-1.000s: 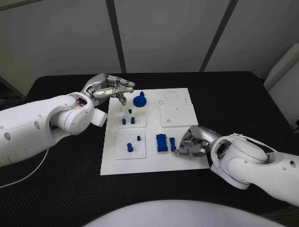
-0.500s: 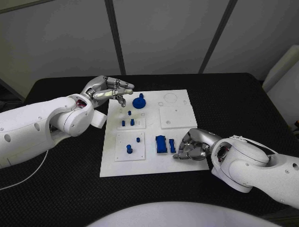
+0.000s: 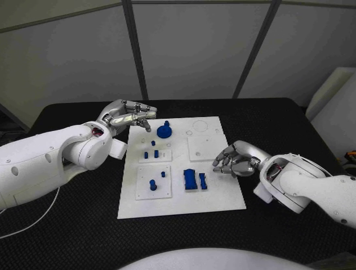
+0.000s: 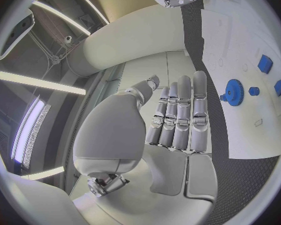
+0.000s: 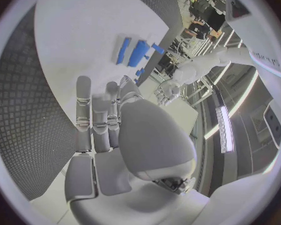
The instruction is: Assemble the parts on the task board
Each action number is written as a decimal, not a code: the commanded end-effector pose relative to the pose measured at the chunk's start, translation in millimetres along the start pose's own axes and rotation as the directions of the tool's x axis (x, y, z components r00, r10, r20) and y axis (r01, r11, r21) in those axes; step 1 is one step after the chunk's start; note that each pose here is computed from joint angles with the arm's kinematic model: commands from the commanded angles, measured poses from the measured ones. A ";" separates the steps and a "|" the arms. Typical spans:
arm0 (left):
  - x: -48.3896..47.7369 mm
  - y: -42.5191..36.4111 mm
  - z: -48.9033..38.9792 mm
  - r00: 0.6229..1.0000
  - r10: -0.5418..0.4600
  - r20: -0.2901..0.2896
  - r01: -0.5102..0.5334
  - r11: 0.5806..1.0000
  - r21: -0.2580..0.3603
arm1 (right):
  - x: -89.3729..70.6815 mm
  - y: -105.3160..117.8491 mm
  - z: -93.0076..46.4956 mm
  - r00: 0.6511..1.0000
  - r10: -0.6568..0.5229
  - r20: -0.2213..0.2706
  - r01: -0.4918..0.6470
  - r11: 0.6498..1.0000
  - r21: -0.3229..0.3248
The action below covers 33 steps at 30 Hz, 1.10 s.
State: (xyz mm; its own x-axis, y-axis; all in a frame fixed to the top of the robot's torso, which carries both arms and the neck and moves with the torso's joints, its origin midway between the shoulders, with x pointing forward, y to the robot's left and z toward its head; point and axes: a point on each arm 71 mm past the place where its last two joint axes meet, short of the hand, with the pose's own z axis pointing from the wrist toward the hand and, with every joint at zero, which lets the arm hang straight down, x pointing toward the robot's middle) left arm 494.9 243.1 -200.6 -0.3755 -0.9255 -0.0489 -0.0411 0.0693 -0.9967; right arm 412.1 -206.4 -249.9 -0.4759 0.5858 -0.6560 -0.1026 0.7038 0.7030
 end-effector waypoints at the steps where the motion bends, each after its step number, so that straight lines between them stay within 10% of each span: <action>1: -8.5 -0.5 4.6 0.993 -0.092 0.072 0.088 0.995 0.056 | -18.1 0.1 15.3 0.936 0.349 0.046 -0.342 0.931 -0.126; 18: -36.2 20.0 35.6 0.913 -0.203 0.353 0.153 0.975 0.164 | -57.3 -8.9 94.7 0.791 0.581 0.190 -0.525 0.806 -0.274; 26: -24.2 24.5 36.6 0.936 -0.178 0.304 0.152 0.983 0.107 | -53.2 -9.2 95.0 0.809 0.547 0.215 -0.504 0.834 -0.226; 33: 4.1 24.6 24.8 0.936 -0.145 0.322 0.121 0.988 0.093 | -48.5 3.2 80.2 0.737 0.620 0.269 -0.562 0.783 -0.267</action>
State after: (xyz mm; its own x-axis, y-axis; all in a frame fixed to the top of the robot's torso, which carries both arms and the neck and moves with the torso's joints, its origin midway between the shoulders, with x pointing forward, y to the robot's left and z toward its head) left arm 517.2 231.0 -230.0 -0.1085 -0.9868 0.1202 -0.0283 -0.1178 -0.9926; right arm 504.9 -196.3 -243.6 -0.2758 0.9455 -0.1729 -0.0370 0.1693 0.9849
